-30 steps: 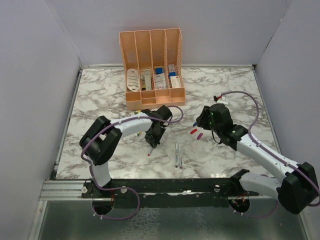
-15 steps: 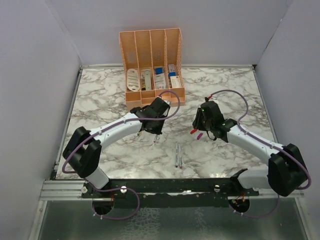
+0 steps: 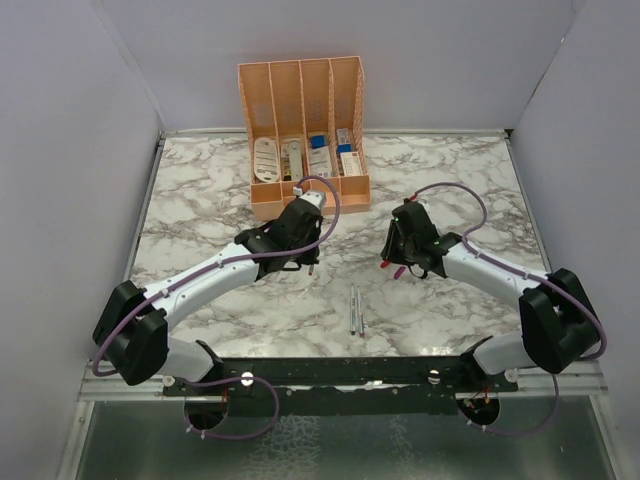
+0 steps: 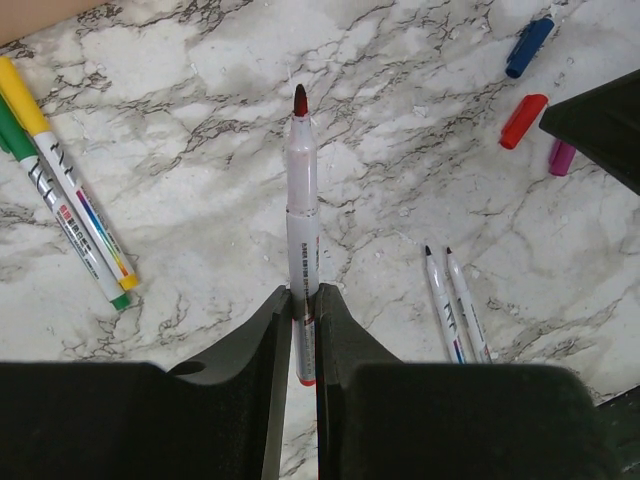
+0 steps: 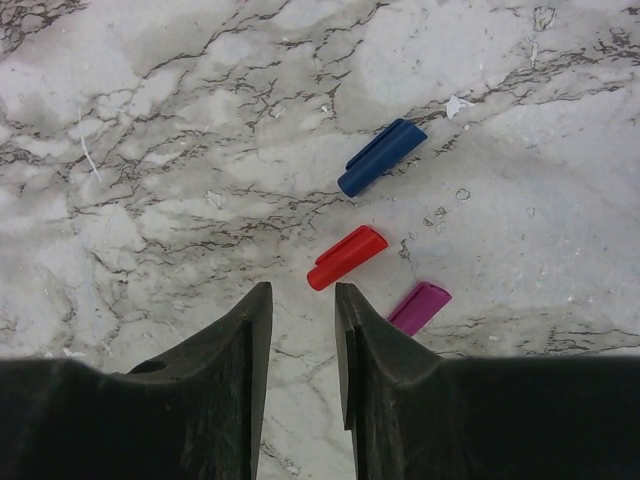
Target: Insert the pens into the pen caps
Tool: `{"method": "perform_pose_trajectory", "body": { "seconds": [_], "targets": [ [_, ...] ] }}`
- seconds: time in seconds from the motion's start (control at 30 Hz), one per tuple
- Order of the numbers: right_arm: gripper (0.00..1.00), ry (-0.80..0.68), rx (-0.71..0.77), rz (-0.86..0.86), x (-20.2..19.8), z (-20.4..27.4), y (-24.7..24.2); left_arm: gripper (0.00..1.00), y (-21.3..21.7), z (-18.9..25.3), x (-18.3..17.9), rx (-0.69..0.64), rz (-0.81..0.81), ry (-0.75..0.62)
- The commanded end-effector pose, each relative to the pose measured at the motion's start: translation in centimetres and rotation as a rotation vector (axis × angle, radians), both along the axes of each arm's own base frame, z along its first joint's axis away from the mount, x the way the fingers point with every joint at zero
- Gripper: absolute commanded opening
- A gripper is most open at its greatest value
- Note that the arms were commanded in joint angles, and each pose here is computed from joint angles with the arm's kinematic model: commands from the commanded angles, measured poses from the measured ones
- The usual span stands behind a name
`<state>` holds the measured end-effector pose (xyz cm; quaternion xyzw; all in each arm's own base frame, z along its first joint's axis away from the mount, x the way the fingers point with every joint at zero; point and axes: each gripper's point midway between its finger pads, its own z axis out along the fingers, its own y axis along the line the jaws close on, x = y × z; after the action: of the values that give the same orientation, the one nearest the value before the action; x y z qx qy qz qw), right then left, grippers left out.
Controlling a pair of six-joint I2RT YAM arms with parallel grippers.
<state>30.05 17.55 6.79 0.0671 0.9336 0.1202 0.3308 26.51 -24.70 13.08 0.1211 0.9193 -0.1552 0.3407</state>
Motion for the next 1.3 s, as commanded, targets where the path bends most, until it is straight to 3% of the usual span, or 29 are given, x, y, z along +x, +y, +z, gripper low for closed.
{"method": "perform_pose_trajectory", "body": {
  "seconds": [0.0,0.77,1.07,1.27],
  "targets": [
    [0.31,0.051,0.004,-0.046,-0.2,-0.6,0.0,0.00,-0.9,1.9,1.2,-0.080,0.019,-0.067],
    [0.30,0.159,-0.014,-0.177,-1.1,-3.7,-0.9,0.00,-1.8,1.0,0.8,-0.102,-0.073,-0.058],
    [0.30,0.136,0.003,-0.209,0.0,-3.5,-0.5,0.00,-1.9,0.4,0.6,-0.111,-0.093,-0.033],
    [0.39,0.111,0.046,-0.217,0.8,-2.7,0.2,0.00,-1.8,0.0,0.6,-0.109,-0.097,-0.024]
  ]
}}
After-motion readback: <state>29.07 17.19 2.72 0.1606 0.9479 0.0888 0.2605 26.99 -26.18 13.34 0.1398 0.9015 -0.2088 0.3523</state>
